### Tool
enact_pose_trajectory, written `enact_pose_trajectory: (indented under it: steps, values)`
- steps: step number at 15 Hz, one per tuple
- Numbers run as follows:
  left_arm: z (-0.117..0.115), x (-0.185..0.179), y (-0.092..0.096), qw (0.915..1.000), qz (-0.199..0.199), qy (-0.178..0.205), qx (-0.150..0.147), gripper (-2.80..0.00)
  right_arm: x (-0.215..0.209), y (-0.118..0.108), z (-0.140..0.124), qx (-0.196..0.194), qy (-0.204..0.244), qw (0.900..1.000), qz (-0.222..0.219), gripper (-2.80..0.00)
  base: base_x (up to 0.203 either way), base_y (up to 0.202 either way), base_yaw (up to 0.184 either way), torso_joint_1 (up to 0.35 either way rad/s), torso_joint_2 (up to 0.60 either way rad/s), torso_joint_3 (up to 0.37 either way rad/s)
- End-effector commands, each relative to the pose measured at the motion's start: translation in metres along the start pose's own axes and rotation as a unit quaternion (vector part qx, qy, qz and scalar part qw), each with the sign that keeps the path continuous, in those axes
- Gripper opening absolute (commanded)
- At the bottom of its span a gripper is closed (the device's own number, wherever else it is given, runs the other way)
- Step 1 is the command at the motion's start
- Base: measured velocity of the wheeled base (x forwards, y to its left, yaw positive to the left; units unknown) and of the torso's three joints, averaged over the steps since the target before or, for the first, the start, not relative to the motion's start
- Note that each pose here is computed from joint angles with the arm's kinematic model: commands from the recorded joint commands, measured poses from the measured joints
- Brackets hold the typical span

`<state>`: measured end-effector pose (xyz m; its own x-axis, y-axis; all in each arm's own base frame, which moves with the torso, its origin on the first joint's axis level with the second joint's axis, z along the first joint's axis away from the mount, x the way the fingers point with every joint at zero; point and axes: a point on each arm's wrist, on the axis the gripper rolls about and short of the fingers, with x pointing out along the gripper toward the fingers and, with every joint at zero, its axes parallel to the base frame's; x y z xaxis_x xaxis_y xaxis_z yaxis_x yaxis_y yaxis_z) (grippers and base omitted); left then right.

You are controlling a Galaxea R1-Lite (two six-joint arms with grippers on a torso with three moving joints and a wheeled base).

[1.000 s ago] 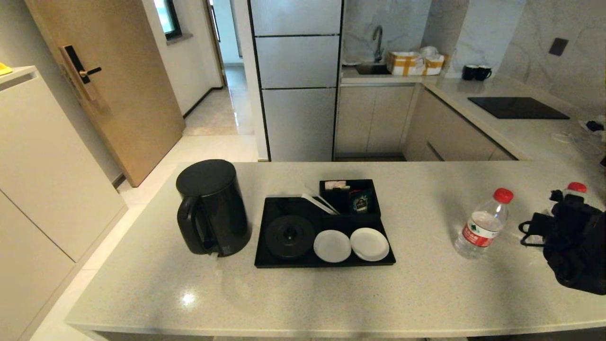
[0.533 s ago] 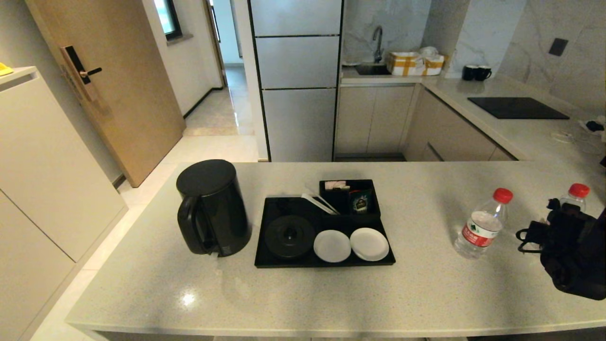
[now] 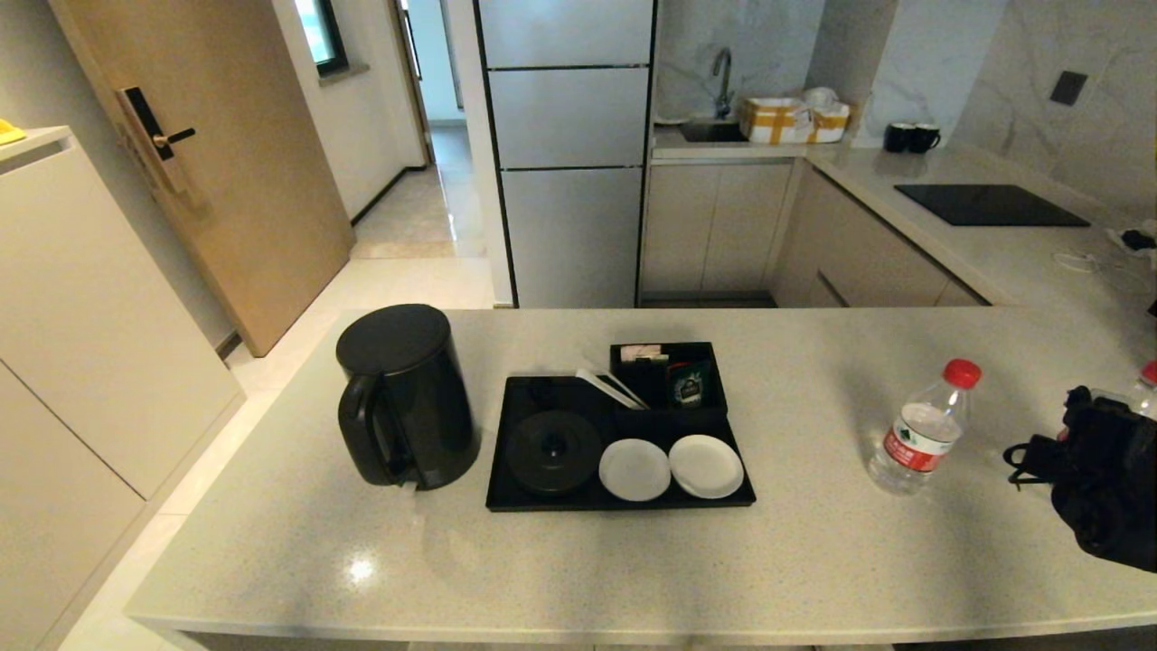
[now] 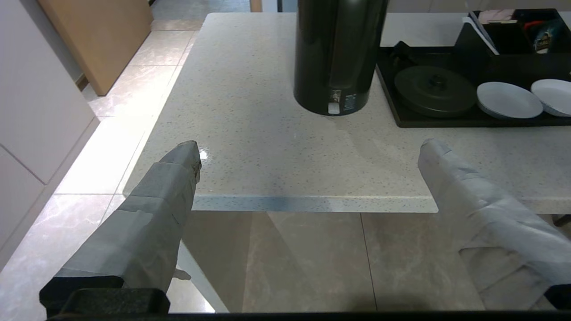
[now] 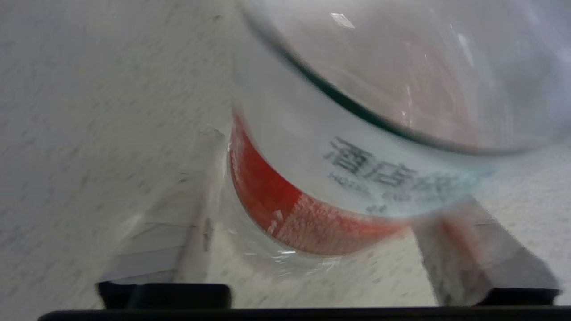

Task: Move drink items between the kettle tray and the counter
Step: Place it on the right, then return the bottled water to its original position

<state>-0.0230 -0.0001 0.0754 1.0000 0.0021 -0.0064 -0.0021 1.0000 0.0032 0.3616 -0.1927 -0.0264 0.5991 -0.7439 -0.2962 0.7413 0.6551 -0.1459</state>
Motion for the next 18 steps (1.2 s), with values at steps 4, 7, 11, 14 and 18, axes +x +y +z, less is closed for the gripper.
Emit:
enact_pose_trajectory:
  steps: [4,7,11,14,18]
  values:
    - [0.0,0.0,0.0,1.0,0.0,0.001,0.0,0.0,-0.013,-0.008,0.023,0.011,-0.025,1.0,0.001,0.0,0.0,0.0,0.0,0.0,0.0,0.0]
    - [0.0,0.0,0.0,1.0,0.0,0.001,0.0,0.0,-0.028,-0.014,0.035,0.013,-0.03,0.999,0.011,0.0,0.0,0.0,0.0,0.0,0.0,0.0]
    - [0.0,0.0,0.0,1.0,0.0,0.001,0.0,0.0,-0.059,-0.025,0.061,0.02,-0.052,0.998,0.023,0.0,0.0,0.0,0.0,0.0,0.0,0.0]
    - [0.0,0.0,0.0,1.0,0.0,0.001,0.0,0.0,-0.074,-0.03,0.066,0.02,-0.054,0.998,0.027,-2.8,0.0,0.0,0.0,0.0,0.0,0.0]
    - [0.0,0.0,0.0,1.0,0.0,0.0,0.0,0.0,-0.096,-0.036,0.068,0.017,-0.051,0.998,0.035,-2.8,0.0,0.0,0.0,0.0,0.0,0.0]
